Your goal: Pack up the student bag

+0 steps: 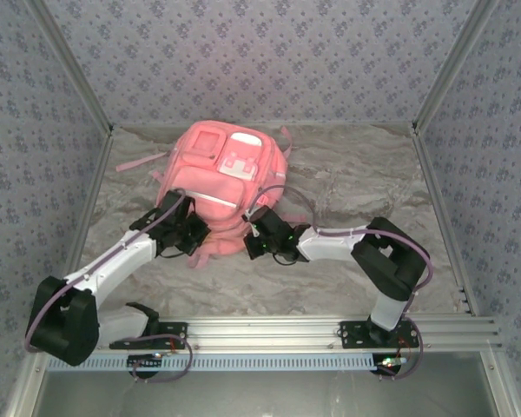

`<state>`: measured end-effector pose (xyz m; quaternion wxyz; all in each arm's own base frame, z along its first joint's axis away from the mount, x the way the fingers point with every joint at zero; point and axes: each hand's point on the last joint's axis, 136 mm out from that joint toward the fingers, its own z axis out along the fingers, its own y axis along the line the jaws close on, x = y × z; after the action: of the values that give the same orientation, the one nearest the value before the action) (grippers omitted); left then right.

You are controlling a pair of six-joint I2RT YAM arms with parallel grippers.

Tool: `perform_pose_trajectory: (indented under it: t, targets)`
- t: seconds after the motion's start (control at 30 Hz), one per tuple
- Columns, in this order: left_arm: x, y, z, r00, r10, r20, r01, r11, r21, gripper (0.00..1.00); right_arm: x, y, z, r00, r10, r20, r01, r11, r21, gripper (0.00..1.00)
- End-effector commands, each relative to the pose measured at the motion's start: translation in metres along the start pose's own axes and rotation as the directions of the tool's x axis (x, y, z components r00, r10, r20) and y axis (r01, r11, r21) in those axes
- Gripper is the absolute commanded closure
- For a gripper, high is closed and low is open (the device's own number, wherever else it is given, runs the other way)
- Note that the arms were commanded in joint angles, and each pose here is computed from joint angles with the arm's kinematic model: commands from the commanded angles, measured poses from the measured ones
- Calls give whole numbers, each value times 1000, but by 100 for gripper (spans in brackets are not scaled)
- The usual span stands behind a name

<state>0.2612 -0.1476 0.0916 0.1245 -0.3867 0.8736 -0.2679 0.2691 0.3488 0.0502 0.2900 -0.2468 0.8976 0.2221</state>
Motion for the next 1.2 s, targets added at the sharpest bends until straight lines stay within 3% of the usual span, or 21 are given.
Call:
perform_pose_trajectory:
  t: [0.0, 0.37, 0.83, 1.0, 1.17]
  targets:
    - [-9, 28, -8, 999, -24, 45, 27, 997, -71, 100, 6, -26, -2, 999, 28, -31, -25, 997, 78, 100]
    - [-10, 34, -15, 999, -7, 44, 10, 998, -68, 100, -4, -59, 4, 998, 54, -41, -49, 990, 132, 100]
    - [-9, 34, -12, 999, -6, 34, 8, 998, -57, 100, -32, -128, 12, 943, 332, 35, -332, 926, 180, 100]
    - [2, 2, 1, 997, 61, -40, -61, 998, -8, 100, -28, -152, 5, 918, 390, 74, -396, 883, 251, 100]
    - [47, -46, 21, 967, 195, -164, -189, 981, 52, 100, -15, -175, -10, 873, 471, 125, -486, 828, 279, 100]
